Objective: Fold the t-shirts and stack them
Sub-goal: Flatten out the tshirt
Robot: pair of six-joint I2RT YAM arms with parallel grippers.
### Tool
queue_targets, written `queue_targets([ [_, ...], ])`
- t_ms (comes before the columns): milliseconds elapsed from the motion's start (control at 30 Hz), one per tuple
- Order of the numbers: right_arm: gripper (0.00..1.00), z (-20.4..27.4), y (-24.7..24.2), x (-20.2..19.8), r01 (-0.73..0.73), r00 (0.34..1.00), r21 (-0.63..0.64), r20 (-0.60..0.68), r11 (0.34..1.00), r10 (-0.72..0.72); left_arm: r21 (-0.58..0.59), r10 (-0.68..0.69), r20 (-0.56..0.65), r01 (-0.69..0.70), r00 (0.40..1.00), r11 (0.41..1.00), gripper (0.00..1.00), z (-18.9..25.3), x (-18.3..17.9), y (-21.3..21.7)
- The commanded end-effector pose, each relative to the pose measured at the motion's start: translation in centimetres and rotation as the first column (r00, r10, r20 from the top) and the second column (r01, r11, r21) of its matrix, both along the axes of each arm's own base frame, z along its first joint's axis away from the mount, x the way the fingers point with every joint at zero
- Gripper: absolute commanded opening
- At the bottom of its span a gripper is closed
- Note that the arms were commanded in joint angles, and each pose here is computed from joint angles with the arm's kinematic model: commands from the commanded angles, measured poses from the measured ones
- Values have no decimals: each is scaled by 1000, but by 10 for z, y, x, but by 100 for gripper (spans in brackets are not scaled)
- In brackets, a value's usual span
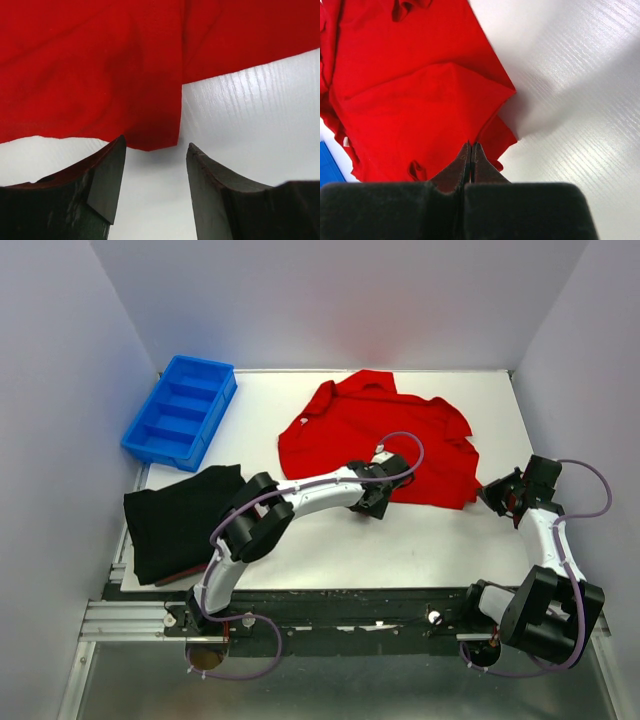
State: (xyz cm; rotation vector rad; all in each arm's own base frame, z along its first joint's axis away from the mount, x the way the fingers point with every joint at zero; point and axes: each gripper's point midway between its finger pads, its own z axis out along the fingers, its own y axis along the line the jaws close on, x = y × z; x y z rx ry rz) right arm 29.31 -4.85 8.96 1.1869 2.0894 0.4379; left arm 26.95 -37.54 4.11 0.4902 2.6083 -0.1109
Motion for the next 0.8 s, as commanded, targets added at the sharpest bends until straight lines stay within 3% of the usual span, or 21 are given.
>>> queue_targets([
  [0, 1, -2, 3, -1, -22, 1000, 7, 6, 1000, 21, 96, 2, -8, -2, 1000, 995, 60, -20, 0, 9],
  [100, 1, -2, 3, -1, -23, 1000, 6, 6, 1000, 23, 87, -2, -34, 5, 999, 996, 47, -30, -4, 6],
  [200, 1, -2, 3, -1, -22, 1000, 5, 6, 1000, 22, 107, 13, -32, -10, 999, 994, 14, -32, -4, 10],
  [267, 1, -1, 2, -1, -17, 1000, 1, 7, 1000, 17, 140, 36, 7, -37, 999, 989, 1, -18, 0, 21],
  [567, 1, 13, -1, 3, -8, 1000, -5, 15, 1000, 8, 120, 46, 65, -53, 997, 991, 0, 55, -4, 58],
  [767, 1, 52, 1, 14, -48, 994, -22, 92, 999, 50, 83, 133, 141, -146, 981, 986, 0, 99, 26, 100],
])
